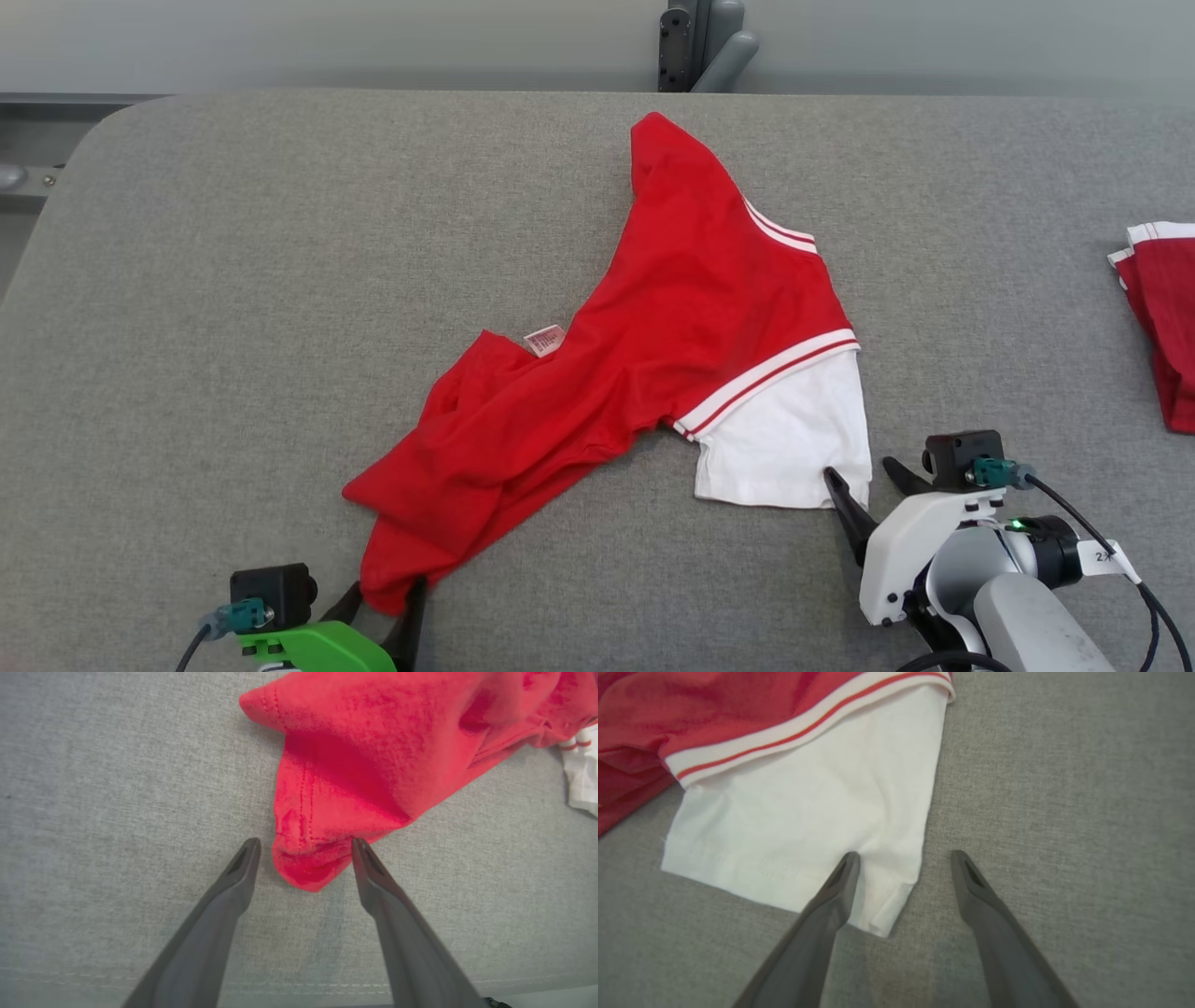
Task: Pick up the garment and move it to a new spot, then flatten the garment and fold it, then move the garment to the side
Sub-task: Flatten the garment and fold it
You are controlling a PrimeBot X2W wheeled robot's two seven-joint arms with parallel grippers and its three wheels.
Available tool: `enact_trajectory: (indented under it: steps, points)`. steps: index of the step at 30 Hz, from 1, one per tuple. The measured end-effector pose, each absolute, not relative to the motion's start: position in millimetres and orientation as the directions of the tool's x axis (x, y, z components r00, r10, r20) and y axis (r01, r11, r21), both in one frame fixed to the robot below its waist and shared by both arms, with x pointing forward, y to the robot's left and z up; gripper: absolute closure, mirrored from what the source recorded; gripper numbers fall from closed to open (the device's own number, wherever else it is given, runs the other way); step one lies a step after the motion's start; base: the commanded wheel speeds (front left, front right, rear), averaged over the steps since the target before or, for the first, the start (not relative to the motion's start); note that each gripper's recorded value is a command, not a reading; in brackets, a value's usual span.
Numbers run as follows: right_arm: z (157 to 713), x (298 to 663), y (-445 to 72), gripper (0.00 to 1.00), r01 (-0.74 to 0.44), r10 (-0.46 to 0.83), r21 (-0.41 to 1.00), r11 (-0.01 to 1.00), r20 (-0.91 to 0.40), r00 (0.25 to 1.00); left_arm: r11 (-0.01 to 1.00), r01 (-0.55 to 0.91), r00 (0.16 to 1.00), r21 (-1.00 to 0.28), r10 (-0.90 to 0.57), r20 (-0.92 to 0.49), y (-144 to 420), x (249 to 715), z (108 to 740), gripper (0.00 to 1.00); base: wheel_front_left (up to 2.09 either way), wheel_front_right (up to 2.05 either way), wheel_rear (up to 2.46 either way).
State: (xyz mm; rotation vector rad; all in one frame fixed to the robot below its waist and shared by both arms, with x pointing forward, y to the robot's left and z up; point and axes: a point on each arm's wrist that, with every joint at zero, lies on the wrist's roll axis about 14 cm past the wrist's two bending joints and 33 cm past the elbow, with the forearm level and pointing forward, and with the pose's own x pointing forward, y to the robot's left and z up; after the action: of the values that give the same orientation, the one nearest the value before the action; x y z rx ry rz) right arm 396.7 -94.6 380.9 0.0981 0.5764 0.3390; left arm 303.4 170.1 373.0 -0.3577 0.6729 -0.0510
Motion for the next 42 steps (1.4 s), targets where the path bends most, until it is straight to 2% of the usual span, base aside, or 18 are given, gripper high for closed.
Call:
enact_trajectory:
  steps: [7,9,10,11,13,14,15,17,25,29,32,36,42]
  points:
    - [379.8,399.4,-89.8,0.0,-0.289,0.352,0.2,0.936,-0.517,0.78,0.933,-0.031,0.77,-0.358,-0.206,-0.604,158.3,308.2,367.7,0.0,0.0,0.0,0.0]
    - [379.0,399.2,-89.2,0.0,-0.286,0.353,0.207,0.936,-0.52,0.778,0.93,-0.022,0.765,-0.367,-0.221,-0.605,153.5,307.8,365.8,0.24,0.0,0.0,0.0]
    - [379.0,399.5,-88.8,0.0,-0.288,0.354,0.206,0.935,-0.521,0.777,0.926,-0.022,0.768,-0.376,-0.225,-0.6,152.2,308.7,366.0,0.44,0.0,0.0,0.0]
    - [379.0,399.7,-88.2,0.0,-0.287,0.355,0.209,0.935,-0.522,0.775,0.923,-0.019,0.768,-0.383,-0.232,-0.597,150.4,309.5,366.0,0.53,0.0,0.0,0.0]
    - [378.8,399.7,-86.3,0.0,-0.289,0.359,0.214,0.933,-0.525,0.772,0.921,-0.013,0.767,-0.389,-0.241,-0.595,147.3,310.4,365.0,0.78,0.0,0.0,0.0]
    - [379.0,399.9,-85.1,0.05,-0.288,0.362,0.22,0.932,-0.525,0.771,0.92,-0.011,0.769,-0.392,-0.243,-0.591,146.3,310.6,364.9,0.93,0.0,0.0,0.0]
    - [378.9,399.5,-83.1,0.42,-0.288,0.367,0.229,0.93,-0.525,0.768,0.92,-0.005,0.771,-0.391,-0.246,-0.588,145.5,310.9,365.0,1.0,0.0,0.0,0.0]
    - [379.0,399.2,-79.7,1.0,-0.29,0.375,0.239,0.927,-0.526,0.764,0.919,-0.002,0.775,-0.394,-0.248,-0.582,145.2,312.5,365.3,1.0,0.0,0.0,0.0]
    - [393.2,405.8,-73.9,1.0,-0.238,0.395,0.363,0.901,-0.459,0.796,0.908,0.004,0.803,-0.419,-0.253,-0.539,147.4,319.6,374.1,1.0,0.0,0.0,0.0]
    - [440.6,429.7,-90.6,1.0,-0.155,0.368,0.551,0.82,-0.299,0.881,0.865,0.021,0.853,-0.501,-0.278,-0.443,145.5,333.8,405.6,1.0,0.0,0.0,0.0]
    - [493.8,448.6,-127.6,1.0,-0.137,0.313,0.677,0.723,-0.144,0.939,0.838,0.095,0.876,-0.537,-0.326,-0.354,145.1,342.5,441.5,1.0,0.0,0.0,0.0]
    - [557.2,457.5,-187.4,1.0,-0.169,0.237,0.725,0.668,0.007,0.971,0.823,0.215,0.877,-0.527,-0.4,-0.267,145.3,347.4,486.7,1.0,0.0,0.0,0.0]
    - [639.5,453.6,-225.5,1.0,-0.292,0.198,0.759,0.582,0.216,0.956,0.734,0.404,0.832,-0.547,-0.543,-0.115,120.0,346.7,552.0,1.0,0.0,0.0,0.0]
